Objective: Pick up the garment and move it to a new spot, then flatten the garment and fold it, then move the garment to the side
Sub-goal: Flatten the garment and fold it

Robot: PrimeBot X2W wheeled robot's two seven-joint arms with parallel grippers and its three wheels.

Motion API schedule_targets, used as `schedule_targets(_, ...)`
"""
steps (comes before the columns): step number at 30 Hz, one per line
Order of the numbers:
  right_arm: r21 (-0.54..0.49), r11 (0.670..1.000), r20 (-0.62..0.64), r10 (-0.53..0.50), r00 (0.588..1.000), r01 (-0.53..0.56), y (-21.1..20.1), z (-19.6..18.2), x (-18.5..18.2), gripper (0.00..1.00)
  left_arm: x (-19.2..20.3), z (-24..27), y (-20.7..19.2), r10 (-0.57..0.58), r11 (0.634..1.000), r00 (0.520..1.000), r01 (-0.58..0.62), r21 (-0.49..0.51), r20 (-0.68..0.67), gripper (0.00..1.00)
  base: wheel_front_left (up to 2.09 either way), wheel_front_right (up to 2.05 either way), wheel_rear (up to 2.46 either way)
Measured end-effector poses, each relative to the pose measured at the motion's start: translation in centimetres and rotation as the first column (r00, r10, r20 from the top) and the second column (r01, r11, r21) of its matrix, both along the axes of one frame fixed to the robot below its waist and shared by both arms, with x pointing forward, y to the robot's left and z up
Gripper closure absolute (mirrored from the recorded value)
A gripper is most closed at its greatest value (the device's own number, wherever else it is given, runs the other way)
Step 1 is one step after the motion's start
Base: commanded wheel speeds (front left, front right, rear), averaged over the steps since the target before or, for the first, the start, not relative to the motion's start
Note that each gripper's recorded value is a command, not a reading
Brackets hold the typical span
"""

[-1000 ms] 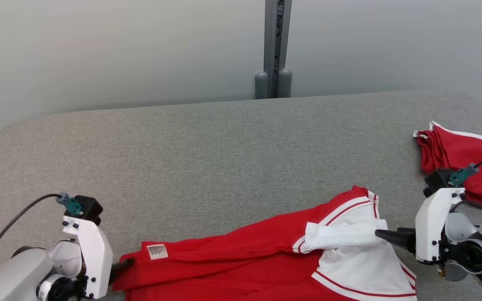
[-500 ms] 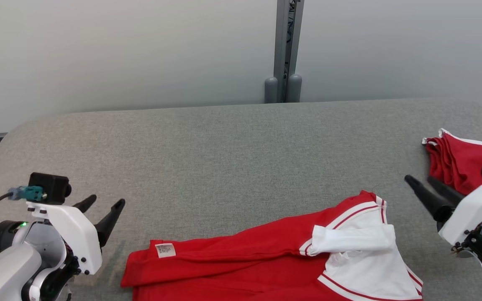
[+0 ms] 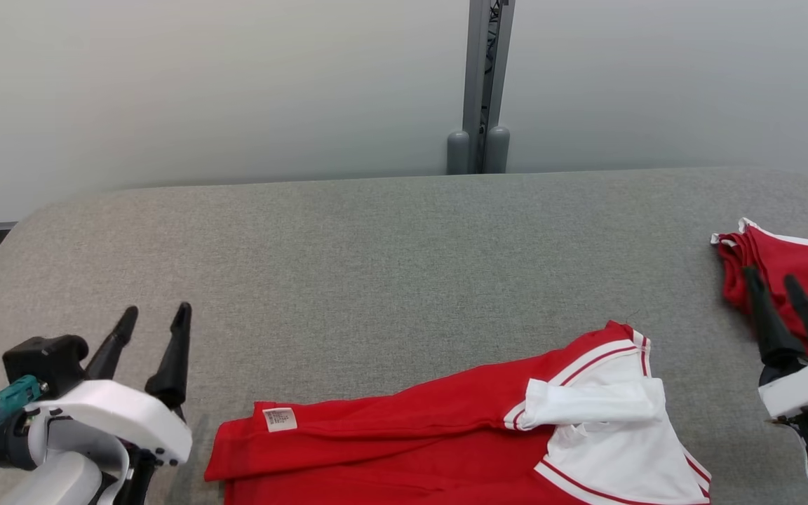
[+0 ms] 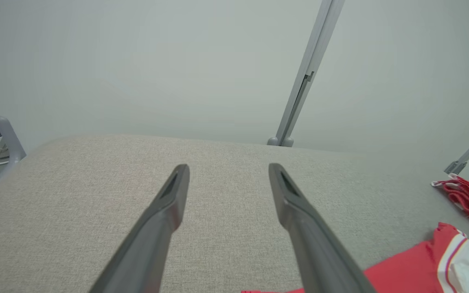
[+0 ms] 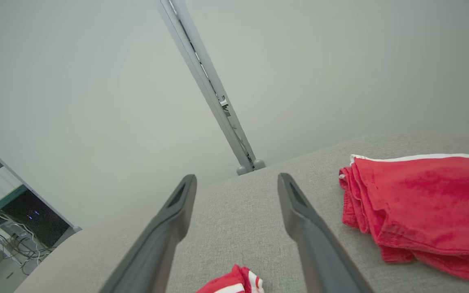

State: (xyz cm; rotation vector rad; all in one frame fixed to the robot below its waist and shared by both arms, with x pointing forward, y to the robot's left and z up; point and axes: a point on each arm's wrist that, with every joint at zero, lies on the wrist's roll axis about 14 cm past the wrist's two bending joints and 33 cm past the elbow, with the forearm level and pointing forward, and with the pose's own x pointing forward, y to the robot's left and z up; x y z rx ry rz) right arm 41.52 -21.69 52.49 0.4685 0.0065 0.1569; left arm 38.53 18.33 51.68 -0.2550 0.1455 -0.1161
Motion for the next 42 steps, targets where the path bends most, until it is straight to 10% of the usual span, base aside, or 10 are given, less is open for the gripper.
schedule_targets(17,-0.075,0.988,0.040,-0.133,0.990,0.136,1.1,-2.5,-3.3,0.00,-2.7,-0.5,0.5,0.169,0.984,0.971,-0.177,0.031,0.169,0.00,0.00,0.00,0.00)
schedule_targets(29,-0.109,0.993,-0.171,-0.055,0.984,0.036,3.3,-7.7,-3.7,0.00,-2.9,-1.4,0.5,0.164,0.985,0.970,-0.170,0.023,0.180,0.00,0.00,0.00,0.00)
schedule_targets(42,-0.055,0.996,-0.507,0.032,0.861,-0.070,5.3,-14.2,-4.4,0.00,-3.4,-2.1,0.8,0.164,0.985,0.971,-0.170,0.021,0.172,0.00,0.00,0.00,0.00)
